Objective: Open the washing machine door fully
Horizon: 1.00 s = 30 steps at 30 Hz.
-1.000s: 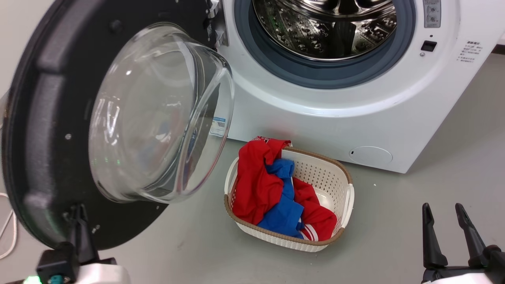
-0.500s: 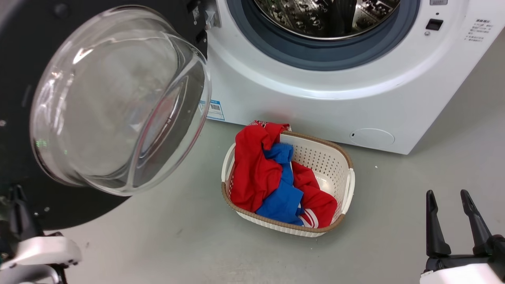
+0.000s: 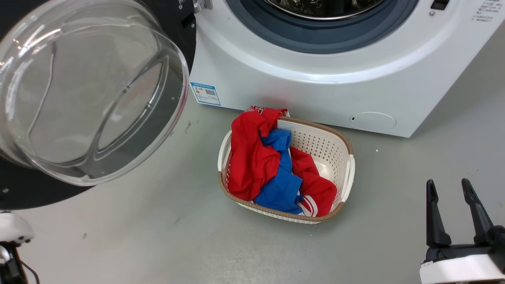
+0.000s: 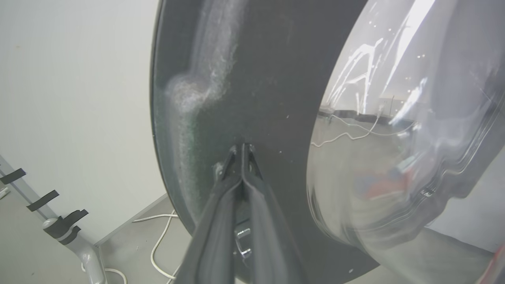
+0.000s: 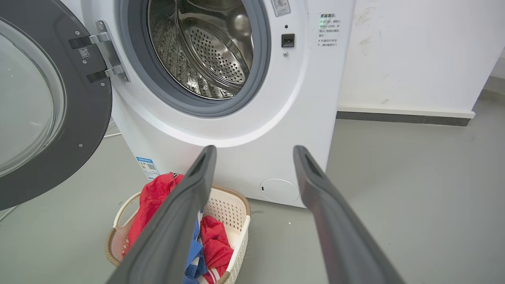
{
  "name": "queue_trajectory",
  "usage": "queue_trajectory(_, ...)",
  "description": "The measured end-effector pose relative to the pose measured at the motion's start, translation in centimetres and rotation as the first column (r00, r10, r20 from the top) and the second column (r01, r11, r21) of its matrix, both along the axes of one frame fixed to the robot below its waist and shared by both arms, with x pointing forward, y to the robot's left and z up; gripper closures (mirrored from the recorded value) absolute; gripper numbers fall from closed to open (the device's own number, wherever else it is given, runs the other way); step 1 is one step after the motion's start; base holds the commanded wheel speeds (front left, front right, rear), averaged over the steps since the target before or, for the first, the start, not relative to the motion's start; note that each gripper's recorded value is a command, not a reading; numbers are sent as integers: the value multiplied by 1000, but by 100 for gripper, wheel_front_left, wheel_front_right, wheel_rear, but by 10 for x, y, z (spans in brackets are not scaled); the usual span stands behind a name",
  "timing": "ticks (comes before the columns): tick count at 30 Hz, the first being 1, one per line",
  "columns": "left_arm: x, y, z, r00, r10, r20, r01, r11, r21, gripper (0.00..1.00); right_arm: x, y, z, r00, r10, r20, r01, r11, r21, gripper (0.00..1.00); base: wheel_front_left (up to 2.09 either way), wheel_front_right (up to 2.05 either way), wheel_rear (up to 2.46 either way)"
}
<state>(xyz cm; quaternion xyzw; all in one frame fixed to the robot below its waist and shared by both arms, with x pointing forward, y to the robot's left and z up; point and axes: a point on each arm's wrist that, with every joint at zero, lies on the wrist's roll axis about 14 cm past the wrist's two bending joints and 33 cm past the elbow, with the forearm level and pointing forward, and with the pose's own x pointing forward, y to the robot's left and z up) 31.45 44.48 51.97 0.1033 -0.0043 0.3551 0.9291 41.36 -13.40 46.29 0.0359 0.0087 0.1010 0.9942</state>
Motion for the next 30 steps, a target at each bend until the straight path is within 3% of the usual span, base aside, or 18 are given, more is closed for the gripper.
queue_trajectory(21, 21, 35, -18, 997, 27, -71, -30, 998, -47, 100, 8, -9, -3, 1000, -27, 3, 27, 999, -16, 0, 0, 0, 0)
queue_trajectory(30, 8, 30, 7, 1000, -10, -19, 9, 1000, -4, 100, 1, -12, 23, 997, -39, 66, 39, 999, 10, 0, 0, 0, 0)
